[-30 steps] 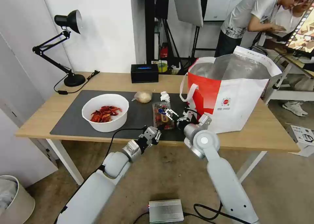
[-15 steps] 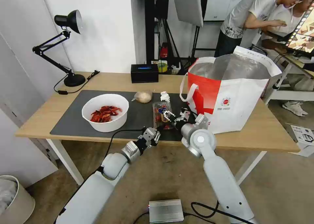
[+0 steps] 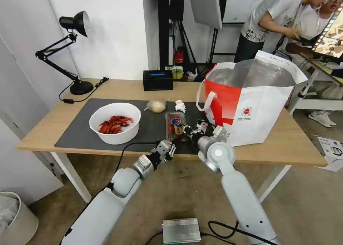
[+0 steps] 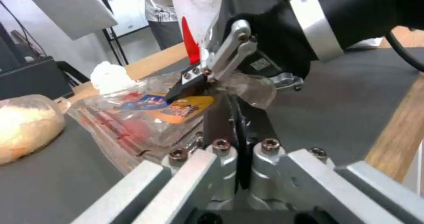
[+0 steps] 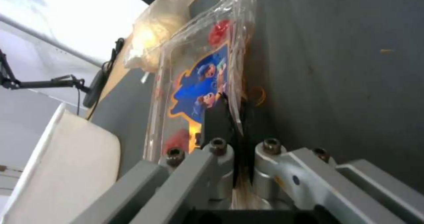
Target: Pick up the trash from the table and place it into the takeout bag.
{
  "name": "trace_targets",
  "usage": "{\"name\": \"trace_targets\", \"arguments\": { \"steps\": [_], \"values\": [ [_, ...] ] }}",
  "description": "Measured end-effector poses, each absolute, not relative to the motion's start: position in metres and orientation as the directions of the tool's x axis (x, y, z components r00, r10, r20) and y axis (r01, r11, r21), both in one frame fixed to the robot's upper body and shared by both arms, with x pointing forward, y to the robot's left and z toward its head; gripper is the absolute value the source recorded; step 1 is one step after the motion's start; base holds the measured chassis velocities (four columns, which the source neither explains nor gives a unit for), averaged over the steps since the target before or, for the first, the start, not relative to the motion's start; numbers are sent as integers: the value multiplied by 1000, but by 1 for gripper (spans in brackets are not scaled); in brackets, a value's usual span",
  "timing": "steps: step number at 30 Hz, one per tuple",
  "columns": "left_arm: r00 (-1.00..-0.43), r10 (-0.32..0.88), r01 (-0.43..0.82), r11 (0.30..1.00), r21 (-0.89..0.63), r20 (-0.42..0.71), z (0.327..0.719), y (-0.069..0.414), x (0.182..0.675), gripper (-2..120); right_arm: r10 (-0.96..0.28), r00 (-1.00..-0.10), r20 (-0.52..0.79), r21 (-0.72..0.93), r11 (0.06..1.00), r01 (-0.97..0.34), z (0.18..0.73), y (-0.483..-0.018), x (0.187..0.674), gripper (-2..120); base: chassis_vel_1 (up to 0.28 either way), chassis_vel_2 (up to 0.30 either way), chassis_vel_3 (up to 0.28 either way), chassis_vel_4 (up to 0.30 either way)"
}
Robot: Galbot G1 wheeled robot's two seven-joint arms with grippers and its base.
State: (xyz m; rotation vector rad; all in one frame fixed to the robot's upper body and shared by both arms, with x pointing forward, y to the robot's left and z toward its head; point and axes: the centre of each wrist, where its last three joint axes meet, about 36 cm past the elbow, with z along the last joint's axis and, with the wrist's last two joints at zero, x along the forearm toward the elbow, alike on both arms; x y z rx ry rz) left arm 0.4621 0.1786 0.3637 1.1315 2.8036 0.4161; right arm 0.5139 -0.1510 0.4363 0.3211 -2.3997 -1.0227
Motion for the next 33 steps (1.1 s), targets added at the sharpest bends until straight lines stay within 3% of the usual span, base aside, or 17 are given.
{"name": "trace_targets", "arguments": {
  "steps": [6,8,12,14,22,26,33],
  "values": [
    [-724,690,666,700,257,0,368,179,459,14,-394,-850,349,720,693,-26,435,-148,512,0,0,0,0,0],
    [-730,683,661,712,239,-18,376,184,456,27,-394,-857,333,716,697,-42,435,-147,508,0,0,0,0,0],
    [-737,675,655,723,222,-24,381,187,452,36,-392,-860,328,713,700,-47,435,-148,507,0,0,0,0,0],
    [-762,647,630,753,191,-33,390,193,444,50,-391,-866,311,707,705,-65,437,-151,503,0,0,0,0,0],
    [-820,571,562,815,140,-40,401,209,426,74,-379,-881,282,654,748,-112,435,-153,489,0,0,0,0,0],
    [-864,502,495,862,106,-49,411,228,411,93,-385,-889,247,610,775,-165,434,-155,477,0,0,0,0,0],
    [-901,432,428,901,75,-42,422,252,391,100,-383,-901,203,558,802,-215,437,-158,463,0,0,0,0,0]
  ]
}}
